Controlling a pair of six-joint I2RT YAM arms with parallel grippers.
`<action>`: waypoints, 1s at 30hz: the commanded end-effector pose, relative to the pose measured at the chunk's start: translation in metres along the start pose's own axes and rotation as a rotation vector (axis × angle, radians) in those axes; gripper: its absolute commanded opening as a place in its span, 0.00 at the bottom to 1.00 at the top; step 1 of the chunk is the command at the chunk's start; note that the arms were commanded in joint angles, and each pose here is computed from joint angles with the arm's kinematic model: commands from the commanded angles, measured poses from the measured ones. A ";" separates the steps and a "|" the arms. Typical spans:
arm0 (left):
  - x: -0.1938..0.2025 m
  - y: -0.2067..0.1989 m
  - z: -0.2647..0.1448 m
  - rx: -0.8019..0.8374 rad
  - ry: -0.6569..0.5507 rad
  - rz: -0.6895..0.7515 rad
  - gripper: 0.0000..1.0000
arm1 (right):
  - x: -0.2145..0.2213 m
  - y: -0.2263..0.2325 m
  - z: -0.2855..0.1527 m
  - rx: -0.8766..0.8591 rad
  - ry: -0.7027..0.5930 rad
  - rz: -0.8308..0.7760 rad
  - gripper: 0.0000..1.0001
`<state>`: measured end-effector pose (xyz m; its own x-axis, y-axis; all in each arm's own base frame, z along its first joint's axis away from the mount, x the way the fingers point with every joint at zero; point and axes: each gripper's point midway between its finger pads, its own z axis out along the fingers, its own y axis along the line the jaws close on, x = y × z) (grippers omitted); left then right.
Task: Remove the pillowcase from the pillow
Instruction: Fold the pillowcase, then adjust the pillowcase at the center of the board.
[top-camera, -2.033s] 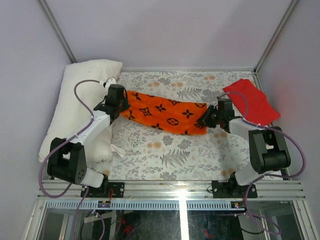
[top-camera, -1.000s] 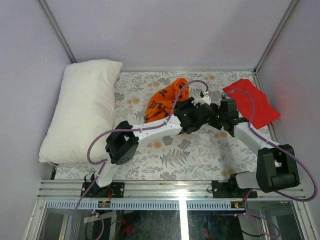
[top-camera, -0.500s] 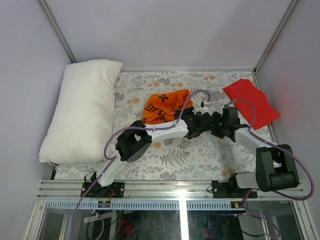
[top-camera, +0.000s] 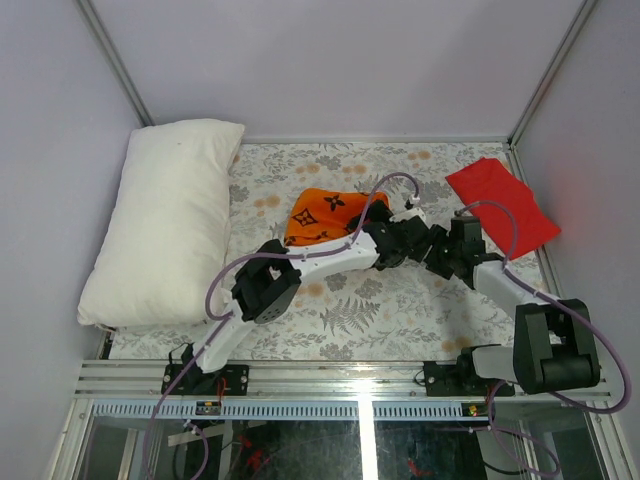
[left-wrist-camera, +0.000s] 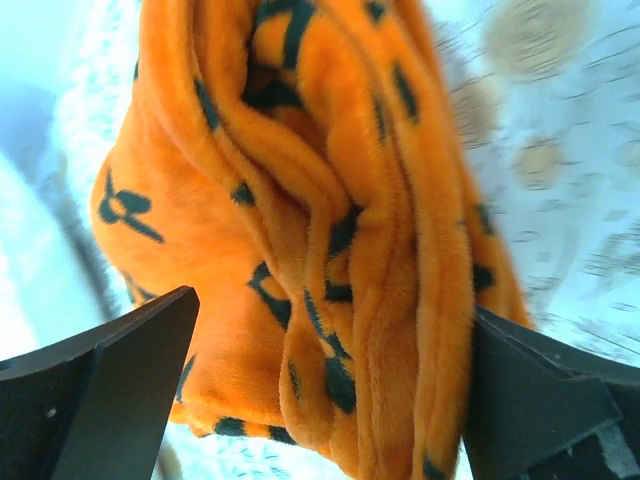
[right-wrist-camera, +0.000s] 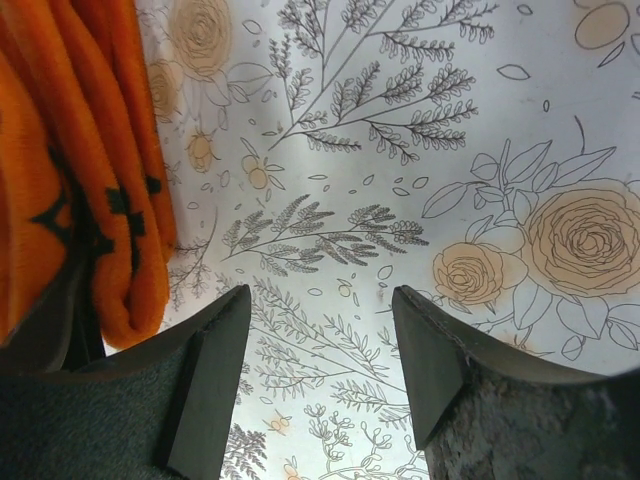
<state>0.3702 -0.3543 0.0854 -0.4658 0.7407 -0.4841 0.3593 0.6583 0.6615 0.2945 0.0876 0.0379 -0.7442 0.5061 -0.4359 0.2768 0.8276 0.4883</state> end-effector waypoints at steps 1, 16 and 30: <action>-0.061 0.003 -0.055 0.327 -0.138 -0.223 1.00 | -0.023 0.009 -0.014 -0.016 -0.089 0.000 0.66; -0.014 0.149 -0.036 0.738 -0.283 -0.918 0.78 | -0.081 0.162 -0.053 -0.325 -0.243 -0.197 0.64; 0.018 0.113 0.005 0.783 -0.231 -1.002 0.56 | -0.059 0.183 0.003 -0.211 -0.099 -0.311 0.64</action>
<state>0.3950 -0.2527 0.1291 -0.7395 -0.1160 -0.6631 0.2881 0.8357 -0.4675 0.3868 0.2188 0.1445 -0.7304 0.3060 -0.6106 -0.0801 0.8494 0.5216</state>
